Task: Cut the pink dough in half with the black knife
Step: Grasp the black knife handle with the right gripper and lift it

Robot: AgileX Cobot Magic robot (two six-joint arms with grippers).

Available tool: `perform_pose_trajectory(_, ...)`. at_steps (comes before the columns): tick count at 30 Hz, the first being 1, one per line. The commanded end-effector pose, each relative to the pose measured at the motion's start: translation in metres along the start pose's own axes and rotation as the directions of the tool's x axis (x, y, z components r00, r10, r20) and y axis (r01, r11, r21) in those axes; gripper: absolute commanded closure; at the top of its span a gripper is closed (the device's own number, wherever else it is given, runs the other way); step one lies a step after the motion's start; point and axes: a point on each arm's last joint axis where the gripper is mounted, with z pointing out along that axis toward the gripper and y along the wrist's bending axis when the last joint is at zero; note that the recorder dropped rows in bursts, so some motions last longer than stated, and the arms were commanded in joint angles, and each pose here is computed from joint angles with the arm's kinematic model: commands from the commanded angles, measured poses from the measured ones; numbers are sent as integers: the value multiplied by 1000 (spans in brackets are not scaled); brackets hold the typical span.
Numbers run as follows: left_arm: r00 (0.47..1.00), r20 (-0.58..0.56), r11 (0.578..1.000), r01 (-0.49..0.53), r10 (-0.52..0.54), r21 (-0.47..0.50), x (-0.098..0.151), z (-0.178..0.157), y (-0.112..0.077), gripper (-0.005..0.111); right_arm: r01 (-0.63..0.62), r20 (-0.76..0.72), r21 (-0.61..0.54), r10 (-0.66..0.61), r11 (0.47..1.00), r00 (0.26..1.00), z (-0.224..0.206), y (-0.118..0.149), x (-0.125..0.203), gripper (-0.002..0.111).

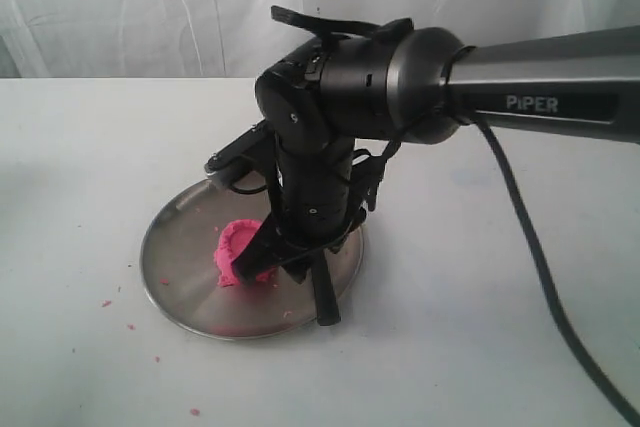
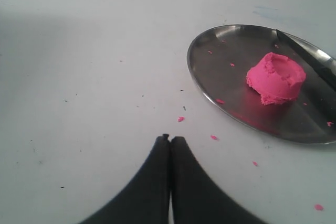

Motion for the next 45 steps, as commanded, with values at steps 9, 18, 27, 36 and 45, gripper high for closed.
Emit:
perform_pose_trajectory(9, 1000, 3, 1000, 10, -10, 10, 1, 0, -1, 107, 20, -26, 91, -18, 996, 1000, 27, 8, -5, 60)
perform_pose_trajectory(18, 1000, 3, 1000, 10, -10, 10, 1, 0, -1, 107, 40, -78, 102, -32, 994, 996, 50, 10, -3, 61)
perform_pose_trajectory(27, 1000, 3, 1000, 16, -16, 12, 1, 0, -1, 107, 27, -86, 159, -13, 987, 996, 53, 6, -3, 70)
perform_pose_trajectory(36, 1000, 3, 1000, 16, -16, 12, 1, 0, -1, 107, 22, -102, 164, -5, 986, 995, 53, 5, -1, 87)
perform_pose_trajectory(45, 1000, 3, 1000, 16, -16, 12, 1, 0, -1, 107, -68, -65, 198, 83, 978, 994, 53, 3, -3, 103)
